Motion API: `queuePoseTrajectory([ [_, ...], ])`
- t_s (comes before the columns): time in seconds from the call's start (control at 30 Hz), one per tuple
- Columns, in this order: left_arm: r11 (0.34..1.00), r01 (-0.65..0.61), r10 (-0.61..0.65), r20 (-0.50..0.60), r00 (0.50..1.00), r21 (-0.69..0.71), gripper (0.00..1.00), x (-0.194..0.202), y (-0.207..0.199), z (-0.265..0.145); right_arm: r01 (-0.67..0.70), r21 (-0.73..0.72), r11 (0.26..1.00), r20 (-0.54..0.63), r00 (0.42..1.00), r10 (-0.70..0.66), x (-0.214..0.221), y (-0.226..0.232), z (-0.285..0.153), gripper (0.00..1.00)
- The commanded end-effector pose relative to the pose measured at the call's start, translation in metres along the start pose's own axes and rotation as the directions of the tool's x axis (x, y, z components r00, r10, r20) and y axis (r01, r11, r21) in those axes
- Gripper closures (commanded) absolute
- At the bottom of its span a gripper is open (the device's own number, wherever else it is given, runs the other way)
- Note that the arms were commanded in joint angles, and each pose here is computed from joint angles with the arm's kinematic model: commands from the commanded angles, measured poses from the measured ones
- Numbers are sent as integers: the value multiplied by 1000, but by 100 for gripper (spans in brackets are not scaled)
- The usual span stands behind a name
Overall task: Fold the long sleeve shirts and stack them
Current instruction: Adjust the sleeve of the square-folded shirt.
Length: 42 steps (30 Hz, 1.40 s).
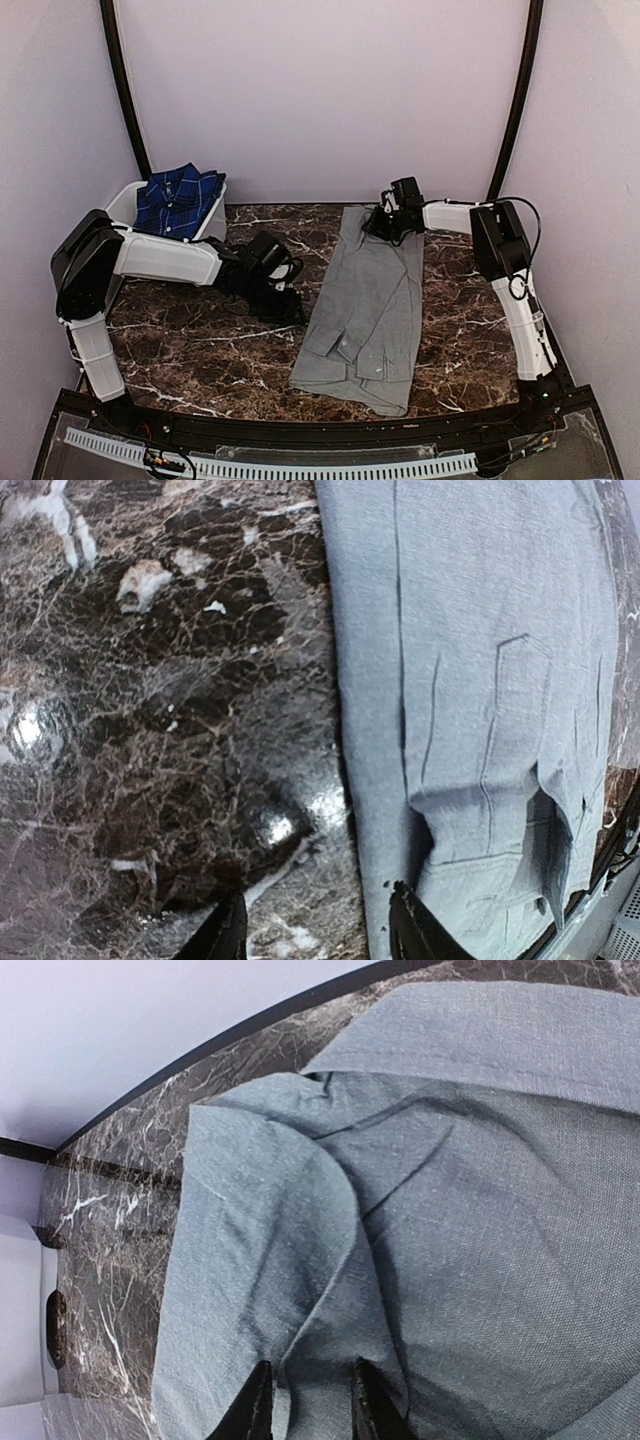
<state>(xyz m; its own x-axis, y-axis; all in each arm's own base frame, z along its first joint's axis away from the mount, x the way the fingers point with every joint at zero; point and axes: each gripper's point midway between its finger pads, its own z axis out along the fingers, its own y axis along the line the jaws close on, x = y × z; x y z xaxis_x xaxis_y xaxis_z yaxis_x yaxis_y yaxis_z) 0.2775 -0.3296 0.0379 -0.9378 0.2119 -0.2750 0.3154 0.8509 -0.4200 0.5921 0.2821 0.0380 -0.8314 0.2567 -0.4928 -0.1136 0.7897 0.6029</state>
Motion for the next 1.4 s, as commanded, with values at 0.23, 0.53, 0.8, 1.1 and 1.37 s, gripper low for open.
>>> queuePoseTrajectory([
  [0.23, 988, -116, 107, 99, 989, 98, 53, -21, -35, -44, 76, -64, 995, -11, 997, -77, -9, 52, -53, 64],
  [0.53, 986, -138, 128, 103, 986, 93, 53, -21, -36, -49, 74, -140, 987, -142, 985, -94, 108, 84, -94, 69],
  [0.8, 989, -122, 113, 102, 988, 88, 54, -25, -36, -44, 50, -136, 989, -261, 962, -85, 190, 70, -92, 72],
  [1.1, 991, -85, 86, -2, 996, 105, 52, -2, -28, -22, 166, -112, 980, -248, 950, -189, 191, 77, -102, 67],
  [1.37, 994, -69, 74, -61, 995, 88, 50, 11, -26, -6, 166, -110, 980, -131, 975, -180, 126, 78, -98, 66],
])
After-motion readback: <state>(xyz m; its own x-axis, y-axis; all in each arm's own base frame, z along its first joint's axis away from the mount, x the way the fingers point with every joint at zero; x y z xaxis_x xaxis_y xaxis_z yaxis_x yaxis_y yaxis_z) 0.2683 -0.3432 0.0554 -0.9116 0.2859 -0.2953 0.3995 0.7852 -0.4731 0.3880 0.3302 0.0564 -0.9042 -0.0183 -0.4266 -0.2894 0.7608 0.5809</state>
